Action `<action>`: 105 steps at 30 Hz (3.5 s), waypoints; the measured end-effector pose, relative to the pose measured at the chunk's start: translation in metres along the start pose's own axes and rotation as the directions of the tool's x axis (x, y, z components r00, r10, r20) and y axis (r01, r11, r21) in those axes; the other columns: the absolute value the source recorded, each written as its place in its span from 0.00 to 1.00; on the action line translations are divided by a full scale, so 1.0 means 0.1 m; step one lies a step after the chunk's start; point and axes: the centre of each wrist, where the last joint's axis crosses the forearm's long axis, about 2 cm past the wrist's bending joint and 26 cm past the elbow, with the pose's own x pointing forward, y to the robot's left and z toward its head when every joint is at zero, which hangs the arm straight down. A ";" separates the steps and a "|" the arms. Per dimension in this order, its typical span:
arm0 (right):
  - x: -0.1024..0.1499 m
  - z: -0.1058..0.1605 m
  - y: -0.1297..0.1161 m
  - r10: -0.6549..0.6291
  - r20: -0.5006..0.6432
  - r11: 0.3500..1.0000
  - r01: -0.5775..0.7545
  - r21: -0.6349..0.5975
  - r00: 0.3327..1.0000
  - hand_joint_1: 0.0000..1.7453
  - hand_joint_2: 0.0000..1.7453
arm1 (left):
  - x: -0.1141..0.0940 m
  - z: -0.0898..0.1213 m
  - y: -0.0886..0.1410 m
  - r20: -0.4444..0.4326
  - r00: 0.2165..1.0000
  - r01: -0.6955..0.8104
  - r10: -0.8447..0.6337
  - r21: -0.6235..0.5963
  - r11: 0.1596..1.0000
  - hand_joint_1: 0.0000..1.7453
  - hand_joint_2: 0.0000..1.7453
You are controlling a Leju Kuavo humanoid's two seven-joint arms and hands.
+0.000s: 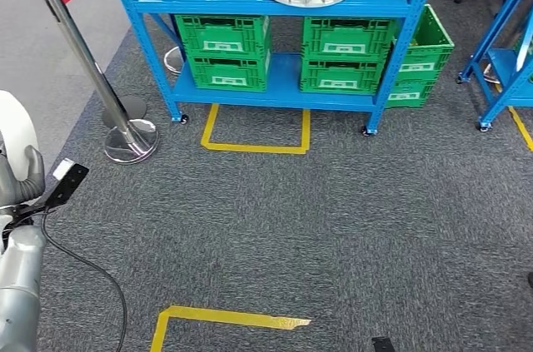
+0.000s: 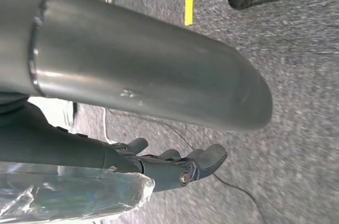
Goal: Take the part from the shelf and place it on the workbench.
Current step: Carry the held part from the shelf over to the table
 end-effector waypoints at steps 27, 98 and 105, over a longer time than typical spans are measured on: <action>0.01 0.01 0.03 0.013 0.000 1.000 -0.013 0.005 1.000 0.00 0.00 | -0.05 0.01 0.17 -0.076 0.997 0.029 -0.017 0.151 0.988 1.00 1.00; 0.05 0.05 0.12 0.074 0.016 0.997 -0.075 0.019 0.997 0.00 0.00 | -0.44 -0.05 0.55 -0.135 0.980 0.175 -0.147 0.222 0.959 1.00 1.00; 0.03 0.05 0.13 0.082 0.016 0.996 -0.082 0.025 0.997 0.00 0.00 | -0.41 -0.04 0.53 -0.139 0.981 0.164 -0.136 0.222 0.961 1.00 1.00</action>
